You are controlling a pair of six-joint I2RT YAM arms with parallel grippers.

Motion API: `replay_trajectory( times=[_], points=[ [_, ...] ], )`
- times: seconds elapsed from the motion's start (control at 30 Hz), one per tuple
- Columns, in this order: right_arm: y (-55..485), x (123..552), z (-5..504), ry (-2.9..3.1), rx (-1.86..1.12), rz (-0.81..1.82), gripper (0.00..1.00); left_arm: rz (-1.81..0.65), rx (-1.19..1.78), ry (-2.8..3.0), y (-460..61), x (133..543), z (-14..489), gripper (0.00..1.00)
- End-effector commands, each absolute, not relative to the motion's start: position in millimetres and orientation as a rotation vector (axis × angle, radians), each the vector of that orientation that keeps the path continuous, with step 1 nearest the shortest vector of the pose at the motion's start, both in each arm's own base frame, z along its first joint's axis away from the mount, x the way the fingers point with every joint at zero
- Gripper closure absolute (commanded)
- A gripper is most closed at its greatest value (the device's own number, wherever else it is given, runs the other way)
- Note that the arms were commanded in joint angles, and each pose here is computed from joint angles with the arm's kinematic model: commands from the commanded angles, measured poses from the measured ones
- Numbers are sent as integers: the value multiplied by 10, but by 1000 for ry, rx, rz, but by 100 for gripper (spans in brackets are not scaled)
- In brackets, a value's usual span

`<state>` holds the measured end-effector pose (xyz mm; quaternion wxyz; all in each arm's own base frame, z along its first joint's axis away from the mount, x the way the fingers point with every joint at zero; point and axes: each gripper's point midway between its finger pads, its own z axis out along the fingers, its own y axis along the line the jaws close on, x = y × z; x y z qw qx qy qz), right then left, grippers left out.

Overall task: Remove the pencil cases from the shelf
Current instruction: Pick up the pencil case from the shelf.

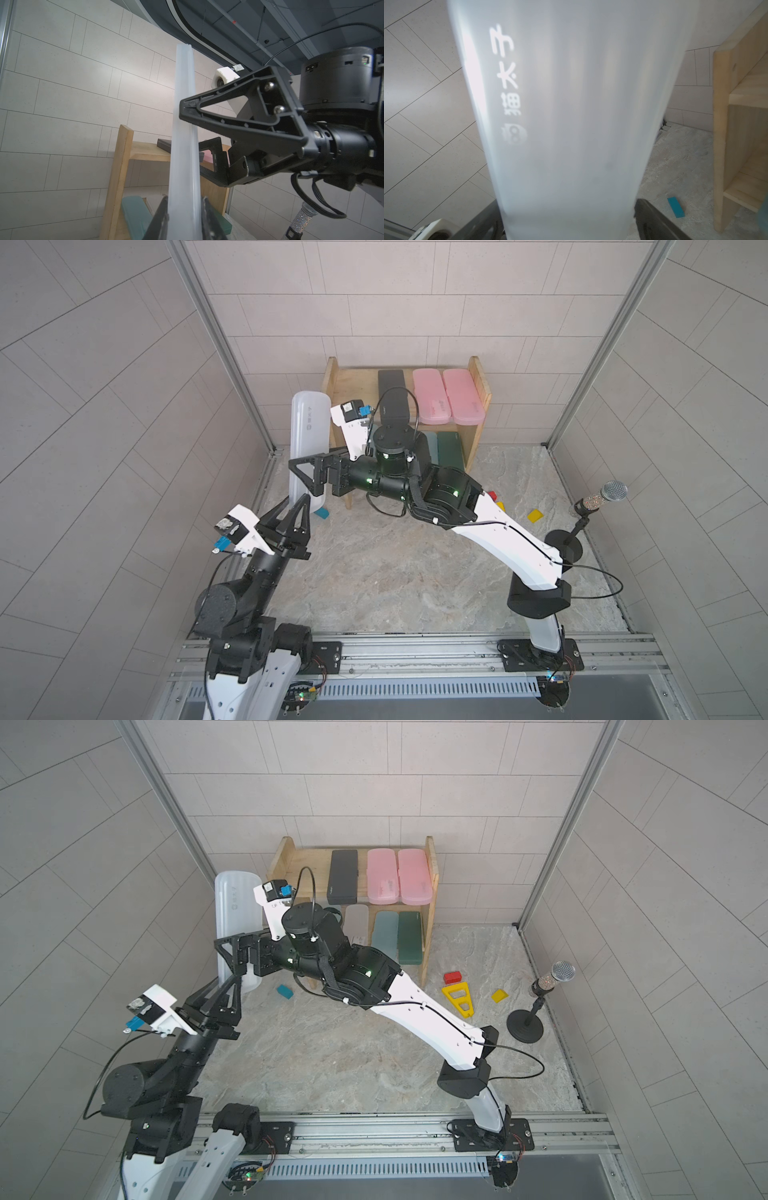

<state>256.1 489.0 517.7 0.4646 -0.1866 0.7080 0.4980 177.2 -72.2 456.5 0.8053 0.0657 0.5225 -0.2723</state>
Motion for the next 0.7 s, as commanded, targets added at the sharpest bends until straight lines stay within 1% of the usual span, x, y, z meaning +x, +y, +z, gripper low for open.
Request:
replay_trajectory(
  times=[0.0,0.1,0.2,0.27,0.3,0.33,0.37,0.4,0.43,0.47,0.57,0.67],
  points=[
    [4892,2521,5334,1692,-434,1265,0,-576,180,1081,-753,1684,4615,100],
    [4885,2538,5324,1694,-430,1251,10,-573,186,1087,-760,1686,4594,100],
    [4865,2566,5258,1715,-431,1209,24,-563,180,1084,-744,1680,4590,100],
    [4829,2592,5210,1732,-431,1171,30,-560,177,1085,-737,1683,4592,100],
    [4806,2605,5189,1740,-430,1149,31,-560,176,1084,-737,1683,4591,93],
    [4784,2613,5170,1747,-431,1130,31,-559,174,1085,-733,1686,4590,75],
    [4748,2626,5144,1758,-435,1102,32,-558,165,1086,-722,1694,4587,43],
    [4705,2643,5106,1772,-438,1071,32,-556,156,1088,-709,1703,4582,22],
    [4654,2659,5074,1784,-441,1041,32,-557,149,1092,-702,1714,4572,10],
    [4589,2672,5015,1803,-450,1005,32,-553,136,1094,-684,1722,4565,1],
    [4281,2684,4844,1841,-486,874,33,-535,104,1103,-628,1738,4551,0],
    [3847,2659,4356,1949,-534,743,33,-490,17,1122,-482,1787,4519,0]
  ],
)
